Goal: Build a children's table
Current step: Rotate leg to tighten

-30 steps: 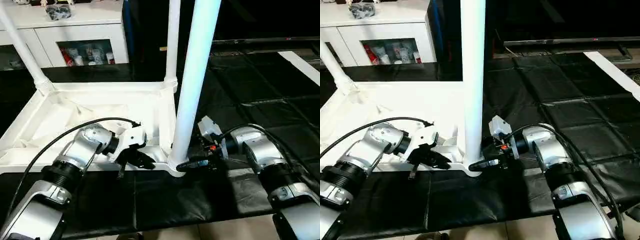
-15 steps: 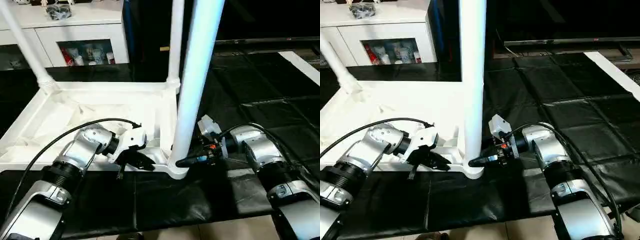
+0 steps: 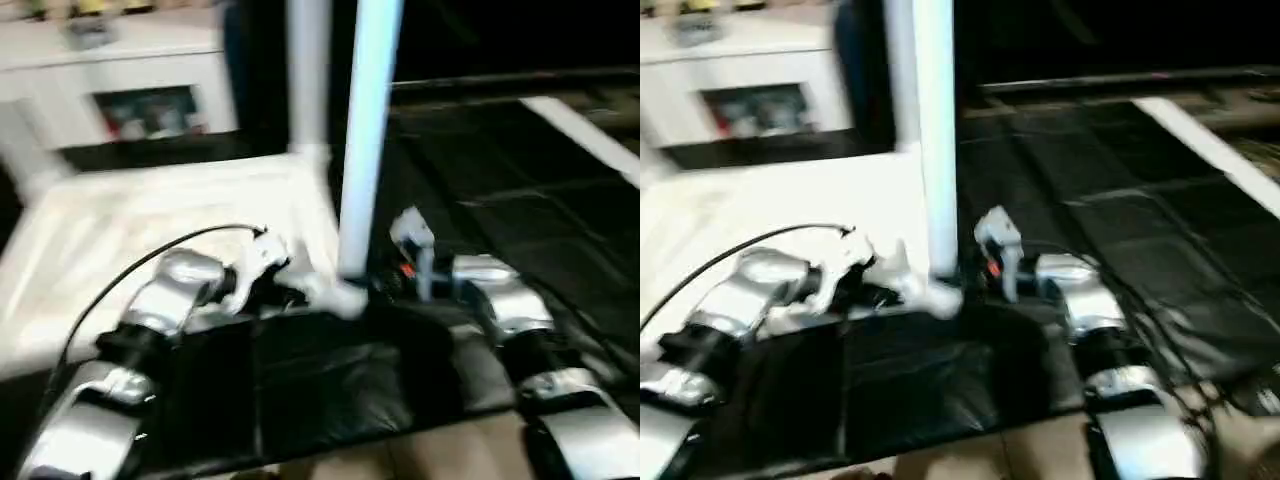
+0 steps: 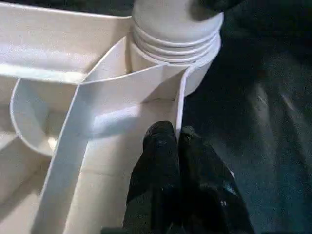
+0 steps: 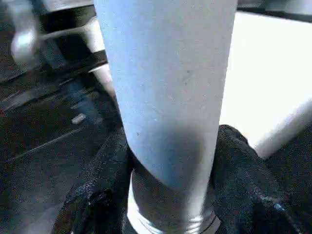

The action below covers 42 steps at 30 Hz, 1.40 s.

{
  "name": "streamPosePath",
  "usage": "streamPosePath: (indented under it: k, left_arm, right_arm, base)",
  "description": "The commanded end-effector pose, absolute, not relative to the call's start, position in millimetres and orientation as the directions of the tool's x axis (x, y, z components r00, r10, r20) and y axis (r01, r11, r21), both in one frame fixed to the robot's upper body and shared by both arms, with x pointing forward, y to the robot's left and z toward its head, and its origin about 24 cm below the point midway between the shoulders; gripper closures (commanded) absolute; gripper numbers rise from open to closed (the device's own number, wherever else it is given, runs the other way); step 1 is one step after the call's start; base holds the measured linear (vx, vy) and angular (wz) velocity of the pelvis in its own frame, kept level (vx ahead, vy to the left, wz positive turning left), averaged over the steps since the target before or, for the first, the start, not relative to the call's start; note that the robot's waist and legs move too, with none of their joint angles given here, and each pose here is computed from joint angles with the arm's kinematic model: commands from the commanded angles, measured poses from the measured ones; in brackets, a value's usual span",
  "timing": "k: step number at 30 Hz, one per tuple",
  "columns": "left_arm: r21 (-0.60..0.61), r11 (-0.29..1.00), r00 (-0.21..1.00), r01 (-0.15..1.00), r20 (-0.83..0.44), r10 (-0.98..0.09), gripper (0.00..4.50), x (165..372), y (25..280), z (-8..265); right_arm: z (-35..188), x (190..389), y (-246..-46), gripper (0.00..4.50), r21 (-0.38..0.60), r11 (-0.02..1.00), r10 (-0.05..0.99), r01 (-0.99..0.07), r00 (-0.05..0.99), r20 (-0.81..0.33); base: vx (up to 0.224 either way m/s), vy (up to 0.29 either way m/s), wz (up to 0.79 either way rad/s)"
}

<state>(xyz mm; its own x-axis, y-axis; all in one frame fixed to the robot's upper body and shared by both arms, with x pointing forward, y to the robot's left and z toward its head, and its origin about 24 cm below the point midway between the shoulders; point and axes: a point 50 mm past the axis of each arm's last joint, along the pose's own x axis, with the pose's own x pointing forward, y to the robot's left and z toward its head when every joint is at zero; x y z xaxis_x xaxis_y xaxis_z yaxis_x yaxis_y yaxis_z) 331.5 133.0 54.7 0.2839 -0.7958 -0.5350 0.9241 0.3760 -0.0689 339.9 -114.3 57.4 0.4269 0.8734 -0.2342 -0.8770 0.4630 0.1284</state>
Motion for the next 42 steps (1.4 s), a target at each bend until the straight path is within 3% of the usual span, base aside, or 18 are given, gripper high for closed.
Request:
streamPosePath:
  k: [1, 6, 12, 15, 18, 20, 22, 24, 25, 28, 30, 33, 38, 42]
  left_arm:
    - [-0.083, 0.413, 0.343, 0.907, -0.426, -0.837, 4.5, 342.3, 98.2, 72.1]
    - [-0.077, 0.563, 0.49, 0.823, -0.405, -0.772, 4.5, 355.7, 84.9, 76.6]
    - [-0.051, 0.562, 0.497, 0.826, -0.405, -0.768, 4.5, 356.9, 78.3, 80.5]
    - [-0.038, 0.542, 0.479, 0.84, -0.417, -0.772, 4.5, 354.9, 81.0, 79.2]
    - [-0.036, 0.532, 0.469, 0.846, -0.426, -0.774, 4.5, 353.6, 84.4, 77.2]
    - [-0.042, 0.517, 0.451, 0.855, -0.433, -0.781, 4.5, 351.3, 89.5, 74.8]
    - [-0.038, 0.486, 0.421, 0.873, -0.446, -0.79, 4.5, 348.3, 97.8, 72.8]
    - [-0.034, 0.475, 0.412, 0.879, -0.447, -0.794, 4.5, 347.5, 99.2, 72.6]
    - [-0.026, 0.417, 0.361, 0.909, -0.453, -0.815, 4.5, 343.2, 103.8, 71.7]
    - [-0.031, 0.371, 0.314, 0.928, -0.473, -0.823, 4.5, 339.3, 109.3, 69.9]
    - [-0.029, 0.304, 0.251, 0.952, -0.494, -0.832, 4.5, 334.9, 116.3, 69.1]
    - [-0.025, 0.223, 0.18, 0.975, -0.505, -0.844, 4.5, 330.4, 121.0, 70.4]
    - [-0.037, 0.026, 0.0, 0.999, -0.57, -0.821, 4.5, 317.7, 130.4, 69.7]
    - [-0.044, -0.023, -0.045, 0.999, -0.587, -0.809, 4.5, 315.0, 132.4, 69.8]
  right_arm:
    - [50.0, 338.9, -66.6, 2.51, 0.189, 0.482, 0.865, -0.856, 0.431, -0.256]
    - [46.7, 342.7, -43.7, 2.51, 0.196, 0.588, 0.798, -0.785, 0.524, -0.298]
    - [47.9, 339.4, -31.7, 2.51, 0.199, 0.574, 0.812, -0.794, 0.52, -0.265]
    - [51.5, 340.0, -31.5, 1.82, 0.243, 0.572, 0.819, -0.784, 0.53, -0.218]
    - [53.3, 338.7, -33.6, 1.72, 0.249, 0.546, 0.837, -0.8, 0.509, -0.199]
    - [52.6, 336.3, -41.4, 1.41, 0.231, 0.511, 0.858, -0.828, 0.474, -0.199]
    - [50.8, 334.6, -59.1, 1.36, 0.227, 0.479, 0.875, -0.848, 0.44, -0.202]
    - [50.7, 334.0, -62.8, 1.3, 0.225, 0.469, 0.88, -0.854, 0.429, -0.203]
    - [51.9, 331.5, -75.3, 0.89, 0.208, 0.419, 0.902, -0.884, 0.38, -0.204]
    - [54.6, 329.2, -87.5, 0.86, 0.186, 0.367, 0.922, -0.912, 0.328, -0.207]
    - [60.0, 329.0, -103.3, 0.51, 0.142, 0.324, 0.931, -0.935, 0.289, -0.224]
    - [66.0, 328.3, -114.3, 0.51, 0.113, 0.271, 0.943, -0.956, 0.24, -0.229]
    - [74.9, 320.2, -129.4, 0.51, 0.082, 0.073, 0.964, -0.994, 0.05, -0.26]
    - [75.4, 318.3, -131.7, 0.51, 0.089, 0.014, 0.961, -0.996, -0.011, -0.277]
  base:
    - [0.0, 0.0, 0.0]
    - [0.0, 0.0, 0.0]
    - [0.0, 0.0, 0.0]
    - [0.0, 0.0, 0.0]
    - [0.0, 0.0, 0.0]
    - [0.0, 0.0, 0.0]
    - [0.0, 0.0, 0.0]
    - [0.0, 0.0, 0.0]
    - [0.0, 0.0, 0.0]
    - [0.0, 0.0, 0.0]
    - [0.0, 0.0, 0.0]
    - [0.0, 0.0, 0.0]
    - [0.0, 0.0, 0.0]
    - [0.0, 0.0, 0.0]
